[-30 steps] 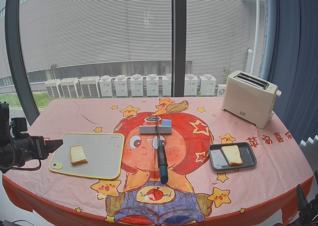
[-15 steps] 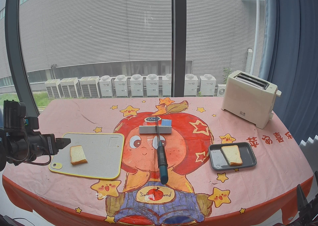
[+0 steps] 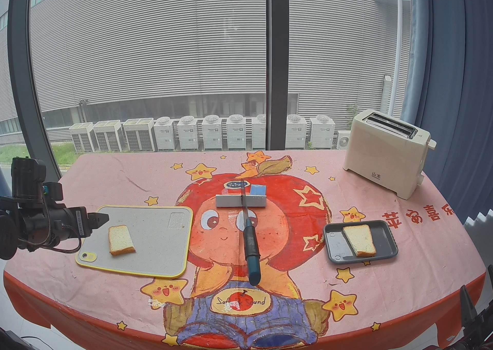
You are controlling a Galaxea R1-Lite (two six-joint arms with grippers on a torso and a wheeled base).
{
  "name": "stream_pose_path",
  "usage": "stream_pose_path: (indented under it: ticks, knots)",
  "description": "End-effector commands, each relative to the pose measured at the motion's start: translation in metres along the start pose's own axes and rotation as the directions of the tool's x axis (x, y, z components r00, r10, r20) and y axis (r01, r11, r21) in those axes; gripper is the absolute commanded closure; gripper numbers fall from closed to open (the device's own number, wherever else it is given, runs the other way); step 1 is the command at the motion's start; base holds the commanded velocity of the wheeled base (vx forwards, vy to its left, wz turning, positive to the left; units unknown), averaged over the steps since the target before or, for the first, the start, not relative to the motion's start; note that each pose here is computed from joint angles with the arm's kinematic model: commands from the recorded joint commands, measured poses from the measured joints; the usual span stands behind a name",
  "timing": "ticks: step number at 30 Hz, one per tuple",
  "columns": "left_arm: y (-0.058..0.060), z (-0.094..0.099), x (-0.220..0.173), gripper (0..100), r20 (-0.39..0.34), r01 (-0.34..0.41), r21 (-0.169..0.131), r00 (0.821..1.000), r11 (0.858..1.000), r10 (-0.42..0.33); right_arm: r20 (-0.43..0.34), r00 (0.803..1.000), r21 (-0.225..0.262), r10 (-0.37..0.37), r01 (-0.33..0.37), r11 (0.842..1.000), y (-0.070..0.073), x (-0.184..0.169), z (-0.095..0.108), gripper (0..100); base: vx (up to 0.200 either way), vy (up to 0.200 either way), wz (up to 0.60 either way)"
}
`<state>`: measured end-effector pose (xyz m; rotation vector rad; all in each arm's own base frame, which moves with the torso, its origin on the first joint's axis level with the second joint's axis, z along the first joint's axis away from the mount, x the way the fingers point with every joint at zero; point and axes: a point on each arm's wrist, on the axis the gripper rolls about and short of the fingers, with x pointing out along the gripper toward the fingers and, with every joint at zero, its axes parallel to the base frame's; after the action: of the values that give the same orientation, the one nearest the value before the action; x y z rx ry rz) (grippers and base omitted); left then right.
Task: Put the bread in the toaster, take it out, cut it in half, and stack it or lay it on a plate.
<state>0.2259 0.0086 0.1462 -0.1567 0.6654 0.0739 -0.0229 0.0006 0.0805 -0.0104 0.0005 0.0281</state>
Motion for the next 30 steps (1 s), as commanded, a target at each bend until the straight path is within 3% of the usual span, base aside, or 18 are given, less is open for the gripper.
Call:
stream_pose_path:
  ticks: [1,9,26,30]
  knots:
    - [0.002,-0.004,0.013,0,-0.032,-0.008,0.001,0.999,1.000,0.008,-0.002,1.000,0.000,0.001,-0.001,1.000,0.000,0.000,-0.005,0,0.000,0.000,0.00]
    - [0.003,-0.007,0.029,0,-0.016,-0.006,0.029,1.000,1.000,0.007,-0.002,1.000,0.000,0.001,-0.001,1.000,0.000,0.000,-0.005,0,0.000,0.000,0.00]
    - [0.006,-0.017,0.045,0,-0.047,-0.015,0.023,0.999,1.000,0.016,-0.002,1.000,0.000,0.001,-0.001,1.000,0.000,0.000,-0.005,0,0.000,0.000,0.00]
    - [0.015,-0.018,0.048,0,-0.058,-0.044,0.003,0.997,0.999,0.044,-0.002,1.000,0.000,0.001,-0.001,1.000,0.000,0.000,-0.005,0,0.000,0.000,0.00]
